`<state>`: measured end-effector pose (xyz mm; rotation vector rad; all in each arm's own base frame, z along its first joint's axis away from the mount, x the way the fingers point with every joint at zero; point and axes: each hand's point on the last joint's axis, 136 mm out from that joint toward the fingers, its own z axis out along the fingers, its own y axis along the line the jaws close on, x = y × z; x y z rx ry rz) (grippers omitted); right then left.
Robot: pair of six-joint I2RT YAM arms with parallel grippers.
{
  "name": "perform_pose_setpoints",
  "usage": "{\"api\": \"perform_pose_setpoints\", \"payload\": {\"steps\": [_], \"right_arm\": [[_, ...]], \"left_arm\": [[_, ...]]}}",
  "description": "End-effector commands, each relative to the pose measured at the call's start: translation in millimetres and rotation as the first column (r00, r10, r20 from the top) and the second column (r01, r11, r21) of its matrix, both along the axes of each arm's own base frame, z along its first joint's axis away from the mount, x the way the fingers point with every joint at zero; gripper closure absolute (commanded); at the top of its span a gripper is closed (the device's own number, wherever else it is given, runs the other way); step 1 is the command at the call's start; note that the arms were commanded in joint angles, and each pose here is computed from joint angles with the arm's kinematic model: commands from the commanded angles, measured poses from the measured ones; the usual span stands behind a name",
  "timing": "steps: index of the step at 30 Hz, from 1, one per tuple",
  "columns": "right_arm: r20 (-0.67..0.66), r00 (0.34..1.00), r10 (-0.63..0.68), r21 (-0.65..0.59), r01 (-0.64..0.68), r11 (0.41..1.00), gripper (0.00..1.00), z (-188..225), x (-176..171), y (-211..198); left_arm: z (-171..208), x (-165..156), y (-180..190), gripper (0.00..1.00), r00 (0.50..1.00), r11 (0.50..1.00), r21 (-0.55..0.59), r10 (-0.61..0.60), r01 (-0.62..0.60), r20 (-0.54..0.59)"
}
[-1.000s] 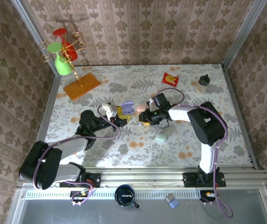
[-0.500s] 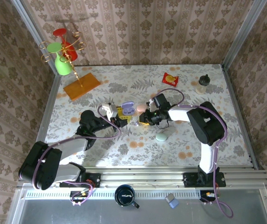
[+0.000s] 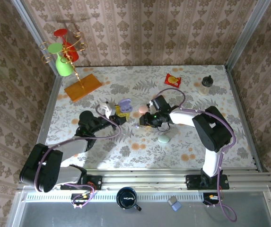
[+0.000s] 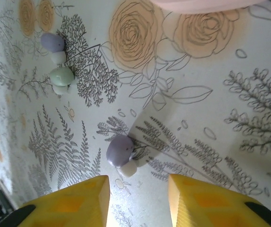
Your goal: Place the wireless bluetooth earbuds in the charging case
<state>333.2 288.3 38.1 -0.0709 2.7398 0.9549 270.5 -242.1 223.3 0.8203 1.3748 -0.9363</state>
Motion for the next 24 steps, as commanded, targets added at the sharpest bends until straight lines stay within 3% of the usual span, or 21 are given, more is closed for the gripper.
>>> {"api": "perform_pose_setpoints", "payload": {"steps": [1,6,12,24], "right_arm": [[0.092,0.996,-0.012,-0.173,0.028,0.984,0.56,6.9,7.2,-9.0],[0.155,0.988,0.020,-0.351,0.036,0.936,0.51,6.0,9.7,-5.8],[0.245,0.963,0.112,-0.581,0.054,0.812,0.48,9.9,14.5,-0.4],[0.232,0.938,0.257,-0.810,0.040,0.585,0.46,-5.6,22.3,15.8]], "left_arm": [[8.0,20.6,28.0,0.75,0.991,0.989,-0.060,0.132,-0.132,-0.007],[11.5,47.8,70.6,0.75,0.953,0.947,-0.111,0.299,-0.303,-0.047],[12.8,66.9,117.0,0.75,0.890,0.878,-0.145,0.446,-0.456,-0.097],[12.8,67.4,126.0,0.75,0.887,0.875,-0.144,0.451,-0.461,-0.103]]}}
